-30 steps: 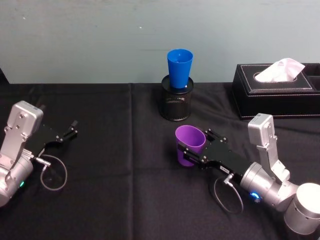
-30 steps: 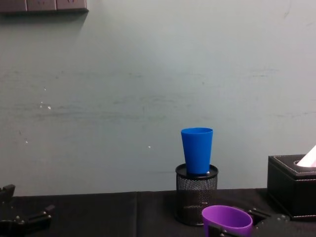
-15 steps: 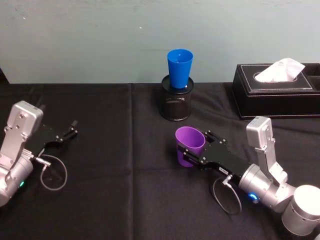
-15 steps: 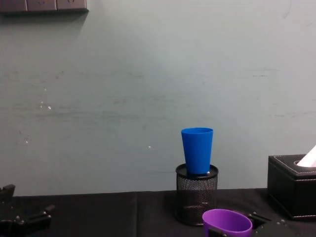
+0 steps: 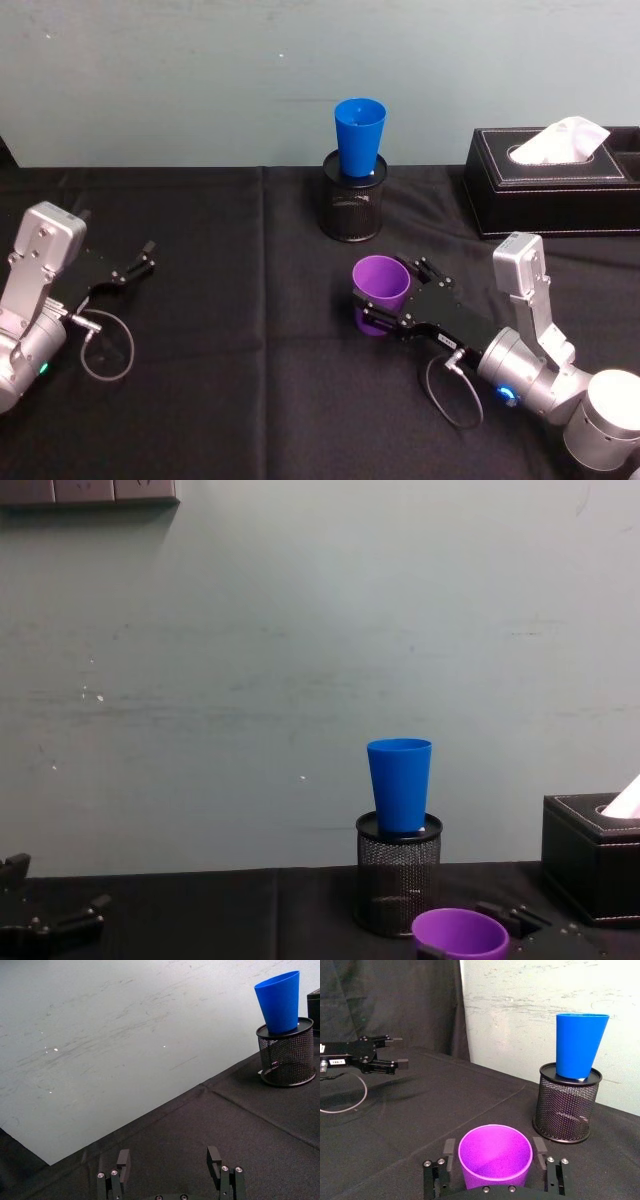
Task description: Pick up one cup with a gripper and tap it against the other cup.
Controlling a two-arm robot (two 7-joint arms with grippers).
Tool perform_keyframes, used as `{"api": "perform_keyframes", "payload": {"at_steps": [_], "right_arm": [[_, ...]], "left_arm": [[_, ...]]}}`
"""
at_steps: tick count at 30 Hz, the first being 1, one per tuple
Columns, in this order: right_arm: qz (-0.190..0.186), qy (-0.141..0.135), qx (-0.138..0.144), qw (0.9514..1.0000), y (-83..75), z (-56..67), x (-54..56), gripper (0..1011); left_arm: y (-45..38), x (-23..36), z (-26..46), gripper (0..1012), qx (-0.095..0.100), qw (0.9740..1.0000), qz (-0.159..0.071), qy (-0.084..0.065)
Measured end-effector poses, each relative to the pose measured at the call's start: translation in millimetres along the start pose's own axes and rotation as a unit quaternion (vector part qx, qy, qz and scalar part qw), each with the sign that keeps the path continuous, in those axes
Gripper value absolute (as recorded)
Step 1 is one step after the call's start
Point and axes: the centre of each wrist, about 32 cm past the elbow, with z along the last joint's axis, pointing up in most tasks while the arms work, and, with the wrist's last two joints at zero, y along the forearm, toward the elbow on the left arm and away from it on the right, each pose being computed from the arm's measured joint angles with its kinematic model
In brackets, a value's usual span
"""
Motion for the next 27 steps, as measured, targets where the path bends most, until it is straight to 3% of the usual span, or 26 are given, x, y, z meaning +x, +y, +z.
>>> {"api": "perform_keyframes", "payload": {"at_steps": [3,7,17,27], "right_arm": [[0.0,0.0,0.0,1.0,0.0,0.1,0.1,1003],[0.0,-0.001,0.002,1.0,0.1,1.5,-0.3,1003],[-0.022,-0.012,0.045,0.9987,0.8,27.4,-3.3,1003],[-0.111,-0.005,0.055,0.9923,-4.9,40.8,-10.5,1003]], "left_arm": [[0.0,0.0,0.0,1000,0.0,1.0,0.0,0.0],[0.0,0.0,0.0,1000,0.0,1.0,0.0,0.0],[0.0,0.0,0.0,1000,0.0,1.0,0.0,0.0],[0.0,0.0,0.0,1000,0.0,1.0,0.0,0.0]]}}
